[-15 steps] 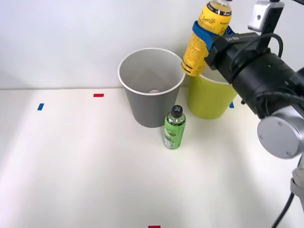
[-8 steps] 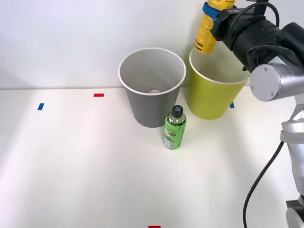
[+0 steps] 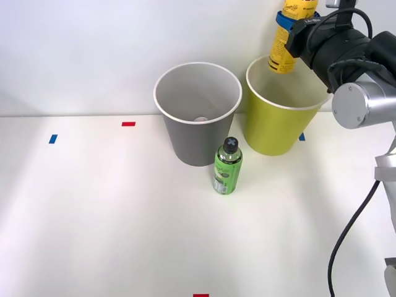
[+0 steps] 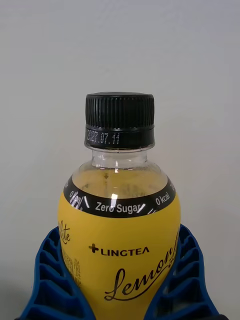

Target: Put cans in the gray bin, plastic bottles in the light green bin

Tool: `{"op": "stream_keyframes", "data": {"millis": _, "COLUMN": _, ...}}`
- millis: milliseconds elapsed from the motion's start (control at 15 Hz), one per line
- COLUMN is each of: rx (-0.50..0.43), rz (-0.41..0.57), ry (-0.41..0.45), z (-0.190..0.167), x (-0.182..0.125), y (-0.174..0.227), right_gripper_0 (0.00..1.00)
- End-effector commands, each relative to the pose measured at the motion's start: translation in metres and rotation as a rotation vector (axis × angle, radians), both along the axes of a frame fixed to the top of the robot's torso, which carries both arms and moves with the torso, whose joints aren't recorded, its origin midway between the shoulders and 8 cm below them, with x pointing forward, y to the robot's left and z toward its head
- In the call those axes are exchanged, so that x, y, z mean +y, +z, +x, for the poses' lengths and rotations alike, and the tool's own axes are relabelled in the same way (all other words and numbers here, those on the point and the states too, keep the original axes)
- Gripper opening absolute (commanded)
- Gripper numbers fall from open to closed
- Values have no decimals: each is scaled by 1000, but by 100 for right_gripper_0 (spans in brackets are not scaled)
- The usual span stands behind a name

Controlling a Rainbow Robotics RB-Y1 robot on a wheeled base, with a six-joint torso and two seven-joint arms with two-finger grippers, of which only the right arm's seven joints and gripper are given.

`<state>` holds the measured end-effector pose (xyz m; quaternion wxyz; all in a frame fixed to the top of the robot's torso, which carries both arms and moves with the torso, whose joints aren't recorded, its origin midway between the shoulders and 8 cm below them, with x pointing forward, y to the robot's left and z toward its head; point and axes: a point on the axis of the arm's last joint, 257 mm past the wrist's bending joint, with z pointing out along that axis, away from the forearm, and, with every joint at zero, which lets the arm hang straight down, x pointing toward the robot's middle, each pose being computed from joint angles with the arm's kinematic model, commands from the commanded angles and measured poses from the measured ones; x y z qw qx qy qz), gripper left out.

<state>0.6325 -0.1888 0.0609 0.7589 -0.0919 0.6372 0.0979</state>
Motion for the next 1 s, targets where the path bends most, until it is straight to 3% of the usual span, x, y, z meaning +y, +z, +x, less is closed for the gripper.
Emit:
{"op": "stream_keyframes", "data": {"millis": 67, "rx": 0, "rz": 4, "ry": 0, "z": 0, "x": -1, "y": 0, "right_gripper_0": 0}}
{"op": "stream_keyframes", "data": {"millis": 267, "rx": -6, "rz": 9, "ry": 1, "z": 0, "x": -2, "y": 2, "right_gripper_0": 0}}
{"op": "stream_keyframes", "data": {"millis": 333, "rx": -5, "rz": 17, "ry": 4, "z": 0, "x": -1, "y": 2, "right_gripper_0": 31}}
{"op": "stream_keyframes", "data": {"millis": 400, "rx": -3, "rz": 30, "ry": 9, "z": 0, "x": 0, "y": 3, "right_gripper_0": 53}}
{"op": "stream_keyframes", "data": {"millis": 533, "rx": -11, "rz": 49, "ry": 16, "z": -1, "x": 1, "y": 6, "right_gripper_0": 88}}
{"op": "stream_keyframes", "data": {"millis": 600, "rx": -15, "rz": 57, "ry": 22, "z": -2, "x": 3, "y": 7, "right_gripper_0": 100}}
{"op": "stream_keyframes", "data": {"millis": 1000, "rx": -25, "rz": 82, "ry": 47, "z": -4, "x": 14, "y": 9, "right_gripper_0": 100}}
